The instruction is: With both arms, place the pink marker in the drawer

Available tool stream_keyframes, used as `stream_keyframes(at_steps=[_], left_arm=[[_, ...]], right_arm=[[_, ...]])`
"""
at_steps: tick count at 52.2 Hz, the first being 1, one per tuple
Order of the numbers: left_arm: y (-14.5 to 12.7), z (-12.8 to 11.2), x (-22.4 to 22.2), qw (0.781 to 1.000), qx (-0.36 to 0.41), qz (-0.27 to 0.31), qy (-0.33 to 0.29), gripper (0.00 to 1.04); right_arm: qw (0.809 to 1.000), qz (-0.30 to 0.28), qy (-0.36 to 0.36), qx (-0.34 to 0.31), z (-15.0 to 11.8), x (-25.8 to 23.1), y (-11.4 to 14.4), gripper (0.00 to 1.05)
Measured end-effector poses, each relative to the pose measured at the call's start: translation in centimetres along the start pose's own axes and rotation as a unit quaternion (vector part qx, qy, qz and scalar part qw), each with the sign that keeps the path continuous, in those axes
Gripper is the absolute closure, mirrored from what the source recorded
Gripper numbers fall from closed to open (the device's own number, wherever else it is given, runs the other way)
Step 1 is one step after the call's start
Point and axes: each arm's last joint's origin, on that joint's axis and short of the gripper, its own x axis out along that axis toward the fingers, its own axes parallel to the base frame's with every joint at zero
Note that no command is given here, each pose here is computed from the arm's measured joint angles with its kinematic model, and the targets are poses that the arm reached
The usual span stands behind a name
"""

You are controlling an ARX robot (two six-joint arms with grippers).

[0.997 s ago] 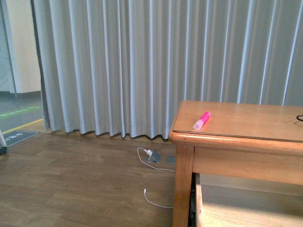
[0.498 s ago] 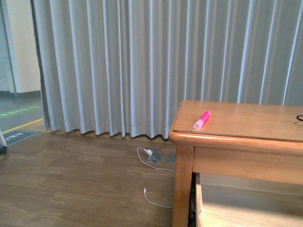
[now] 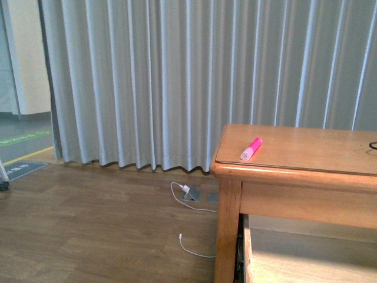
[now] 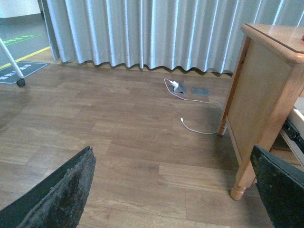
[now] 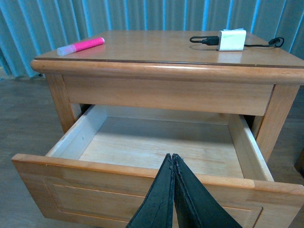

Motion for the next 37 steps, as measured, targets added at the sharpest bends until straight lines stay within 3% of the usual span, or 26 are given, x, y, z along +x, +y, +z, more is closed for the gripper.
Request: stream_keyframes(at_steps=[28,37], left_arm=[[0.0,0.0,0.0,1.0,0.0,0.0,0.0,0.06],[0.0,0.0,0.0,1.0,0.0,0.0,0.0,0.06]], right_arm=[[1.0,0.0,-0.001,0.0,0.02,-0.01,0.0,1.03],[1.0,0.0,-0.001,-0.001,0.02,-0.01,0.0,0.69]])
